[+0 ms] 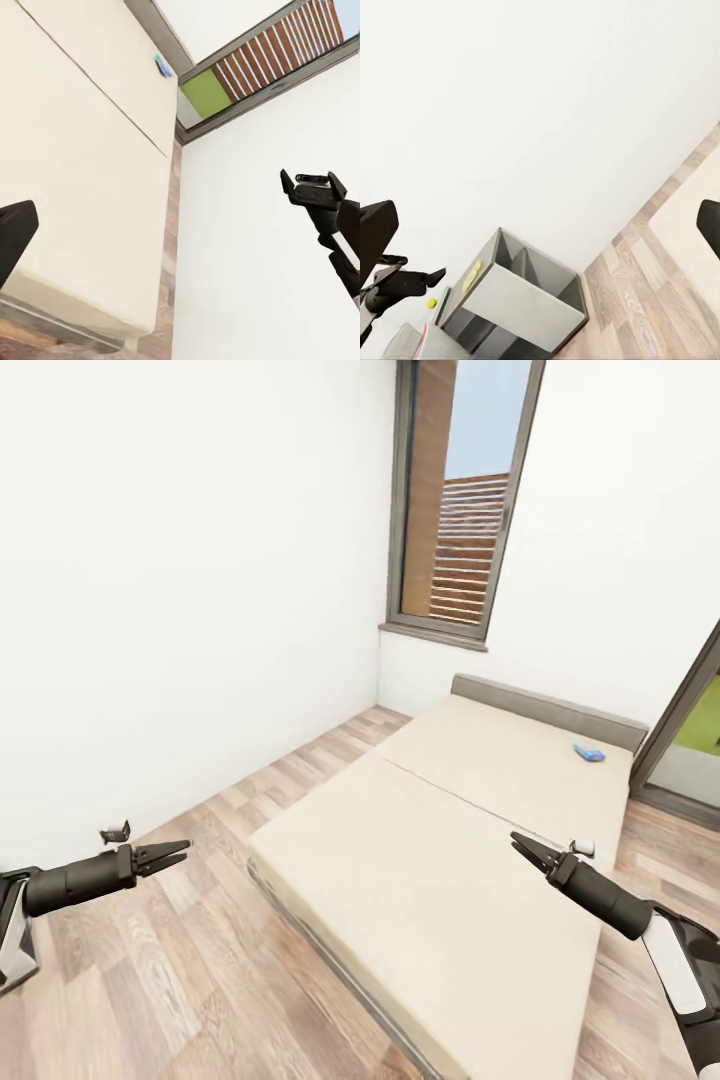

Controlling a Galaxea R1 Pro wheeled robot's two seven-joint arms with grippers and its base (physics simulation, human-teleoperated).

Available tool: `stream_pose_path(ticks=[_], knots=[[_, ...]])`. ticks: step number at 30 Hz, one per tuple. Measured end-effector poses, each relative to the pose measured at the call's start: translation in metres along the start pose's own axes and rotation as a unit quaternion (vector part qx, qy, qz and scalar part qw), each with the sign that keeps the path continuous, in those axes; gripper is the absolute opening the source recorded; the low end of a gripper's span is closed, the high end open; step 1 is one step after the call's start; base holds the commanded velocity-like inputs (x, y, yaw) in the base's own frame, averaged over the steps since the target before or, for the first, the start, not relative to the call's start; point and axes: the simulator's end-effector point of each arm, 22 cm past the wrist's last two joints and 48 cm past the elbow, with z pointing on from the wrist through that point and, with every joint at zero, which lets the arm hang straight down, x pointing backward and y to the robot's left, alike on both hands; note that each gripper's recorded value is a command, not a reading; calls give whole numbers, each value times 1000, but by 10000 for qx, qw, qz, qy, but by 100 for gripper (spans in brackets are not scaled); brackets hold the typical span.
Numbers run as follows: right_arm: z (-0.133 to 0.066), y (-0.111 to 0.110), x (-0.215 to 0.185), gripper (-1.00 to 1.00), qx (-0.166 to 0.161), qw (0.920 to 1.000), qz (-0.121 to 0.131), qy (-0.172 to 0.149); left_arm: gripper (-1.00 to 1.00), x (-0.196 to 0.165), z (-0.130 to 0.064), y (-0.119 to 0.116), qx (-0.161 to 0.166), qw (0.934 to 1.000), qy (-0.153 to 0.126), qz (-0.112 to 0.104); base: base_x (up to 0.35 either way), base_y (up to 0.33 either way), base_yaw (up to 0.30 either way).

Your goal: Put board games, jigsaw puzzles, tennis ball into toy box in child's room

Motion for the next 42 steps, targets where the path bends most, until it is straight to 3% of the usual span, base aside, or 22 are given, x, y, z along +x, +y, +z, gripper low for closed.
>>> stream_pose_path(ticks=[14, 42], knots=[[0, 0, 0, 100, -1, 10000, -1, 0, 100, 0, 0, 0, 3, 10000, 0, 2, -204, 0, 283], [0, 1, 0, 100, -6, 10000, 4, -3, 100, 0, 0, 0, 0, 10000, -1, 2, -12, 0, 283]])
